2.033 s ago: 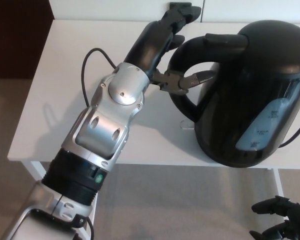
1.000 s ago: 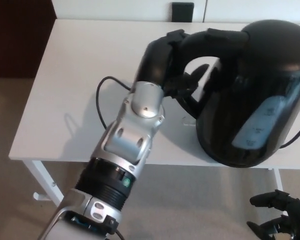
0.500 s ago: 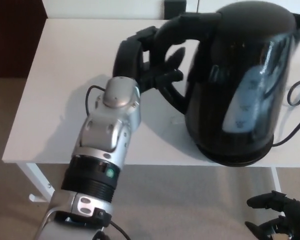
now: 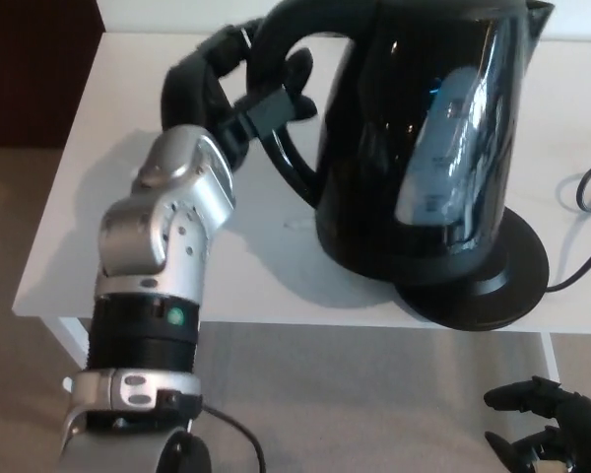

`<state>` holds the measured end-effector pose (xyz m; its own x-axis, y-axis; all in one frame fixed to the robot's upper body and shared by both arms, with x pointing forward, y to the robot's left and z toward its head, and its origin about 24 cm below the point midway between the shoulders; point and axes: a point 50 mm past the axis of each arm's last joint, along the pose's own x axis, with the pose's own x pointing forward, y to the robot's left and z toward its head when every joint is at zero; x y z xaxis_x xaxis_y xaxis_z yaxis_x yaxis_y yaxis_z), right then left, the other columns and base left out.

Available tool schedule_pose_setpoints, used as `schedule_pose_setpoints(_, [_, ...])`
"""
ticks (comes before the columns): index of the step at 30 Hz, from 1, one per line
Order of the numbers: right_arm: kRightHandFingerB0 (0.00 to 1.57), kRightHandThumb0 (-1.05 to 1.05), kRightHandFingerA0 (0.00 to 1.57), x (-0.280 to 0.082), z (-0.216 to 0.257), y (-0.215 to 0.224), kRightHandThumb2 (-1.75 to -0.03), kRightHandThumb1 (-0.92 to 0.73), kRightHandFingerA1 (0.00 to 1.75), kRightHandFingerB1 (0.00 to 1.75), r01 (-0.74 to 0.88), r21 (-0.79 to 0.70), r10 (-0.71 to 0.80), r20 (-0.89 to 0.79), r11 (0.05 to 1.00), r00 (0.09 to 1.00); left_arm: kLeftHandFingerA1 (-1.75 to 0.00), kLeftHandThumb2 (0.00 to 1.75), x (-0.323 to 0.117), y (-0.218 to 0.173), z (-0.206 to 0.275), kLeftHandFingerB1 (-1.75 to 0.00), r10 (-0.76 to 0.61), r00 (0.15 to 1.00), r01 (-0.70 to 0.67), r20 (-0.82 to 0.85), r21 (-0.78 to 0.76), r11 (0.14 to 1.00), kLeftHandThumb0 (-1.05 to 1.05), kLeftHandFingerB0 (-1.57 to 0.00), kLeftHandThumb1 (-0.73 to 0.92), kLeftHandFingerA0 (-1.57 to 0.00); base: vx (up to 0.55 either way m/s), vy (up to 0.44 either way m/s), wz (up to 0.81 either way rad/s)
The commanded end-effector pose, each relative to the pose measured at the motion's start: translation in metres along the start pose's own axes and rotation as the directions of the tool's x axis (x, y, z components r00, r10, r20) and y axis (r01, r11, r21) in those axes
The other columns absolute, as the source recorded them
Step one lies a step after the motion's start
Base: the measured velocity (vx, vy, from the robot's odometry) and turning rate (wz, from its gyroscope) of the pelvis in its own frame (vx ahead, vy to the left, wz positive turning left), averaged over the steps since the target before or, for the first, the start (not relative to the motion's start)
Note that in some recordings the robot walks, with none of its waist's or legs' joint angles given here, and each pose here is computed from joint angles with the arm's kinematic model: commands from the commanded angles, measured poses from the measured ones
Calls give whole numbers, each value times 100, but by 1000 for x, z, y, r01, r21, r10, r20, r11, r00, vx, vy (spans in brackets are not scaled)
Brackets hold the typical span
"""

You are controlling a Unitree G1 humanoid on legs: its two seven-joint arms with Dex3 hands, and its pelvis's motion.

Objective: The robot walk towards a table in front and uses its left hand to pick up the pot from the base and places it on the table

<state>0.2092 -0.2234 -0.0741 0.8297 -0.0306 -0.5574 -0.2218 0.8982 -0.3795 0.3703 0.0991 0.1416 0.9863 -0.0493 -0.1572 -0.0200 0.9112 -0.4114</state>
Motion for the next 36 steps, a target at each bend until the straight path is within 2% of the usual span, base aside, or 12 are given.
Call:
schedule_pose_setpoints(1, [43, -93, 58, -4, -7, -7, -88, -42, 98, 88, 25, -40, -26, -14, 999, 1000, -149, 64, -18, -81, 78, -96, -292, 942, 328, 163, -273, 904, -20, -61, 80, -104, 0, 0, 0])
schedule_pose_setpoints(2, [34, -89, 59, -3, -7, -7, -108, -36, 91, 77, 26, -47, -26, -13, 999, 1000, -150, 64, -17, -72, 86, -87, -271, 947, 308, 173, -248, 919, -19, -62, 81, -103, 0, 0, 0])
schedule_pose_setpoints(6, [45, -93, 63, -1, -5, -7, -100, -33, 93, 82, 28, -52, -28, -15, 998, 999, -156, 63, -16, -48, 98, -103, -219, 953, 253, 210, -152, 956, -20, -69, 79, -96, 0, 0, 0])
schedule_pose_setpoints(11, [45, -94, 64, -1, -5, -7, -101, -35, 93, 82, 27, -73, -28, -16, 997, 999, -155, 63, -18, -21, 100, -93, -129, 962, 118, 240, 58, 991, -22, -70, 78, -96, 0, 0, 0])
schedule_pose_setpoints(13, [47, -95, 65, -1, -3, -9, -101, -34, 95, 84, 33, -66, -33, -6, 997, 999, -168, 66, -18, -5, 99, -102, -128, 952, 95, 279, 130, 987, -15, -63, 83, -86, 0, 0, 0])
schedule_pose_setpoints(14, [49, -95, 66, -1, -3, -8, -100, -33, 95, 85, 32, -67, -32, -6, 997, 999, -167, 64, -18, 5, 96, -97, -102, 951, 52, 293, 177, 983, -13, -66, 81, -81, 0, 0, 0])
schedule_pose_setpoints(15, [48, -96, 60, -1, -3, -8, -87, -42, 98, 90, 31, -66, -32, -5, 997, 999, -166, 63, -18, 14, 93, -72, -73, 953, 15, 293, 196, 980, -16, -62, 78, -81, 0, 0, 0])
schedule_pose_setpoints(16, [48, -96, 60, -1, -3, -8, -87, -42, 98, 90, 31, -63, -31, -3, 998, 1000, -166, 63, -18, 19, 92, -72, -49, 957, -8, 286, 197, 980, -16, -62, 78, -81, 0, 0, 0])
schedule_pose_setpoints(17, [47, -95, 64, -1, -3, -7, -101, -33, 94, 83, 29, -64, -30, -4, 998, 1000, -165, 65, -19, 23, 91, -81, -47, 956, -17, 290, 213, 977, -17, -61, 80, -82, 0, 0, 0])
schedule_pose_setpoints(21, [47, -95, 64, -1, -3, -8, -101, -33, 94, 84, 25, -64, -26, -7, 998, 1000, -156, 65, -17, 42, 87, -95, -27, 950, -79, 312, 322, 944, -20, -64, 86, -91, 0, 0, 0])
schedule_pose_setpoints(34, [49, -90, 66, -1, -4, -9, -101, -31, 94, 84, 37, -71, -38, -9, 997, 999, -153, 65, -14, 70, 76, -91, 26, 943, -186, 332, 464, 866, -19, -71, 86, -92, 0, 0, 0])
schedule_pose_setpoints(36, [47, -89, 61, 0, -2, -8, -90, -35, 98, 88, 38, -61, -38, -4, 997, 999, -153, 65, -13, 70, 72, -90, 29, 944, -186, 327, 460, 868, -20, -67, 86, -92, 0, 0, 0])
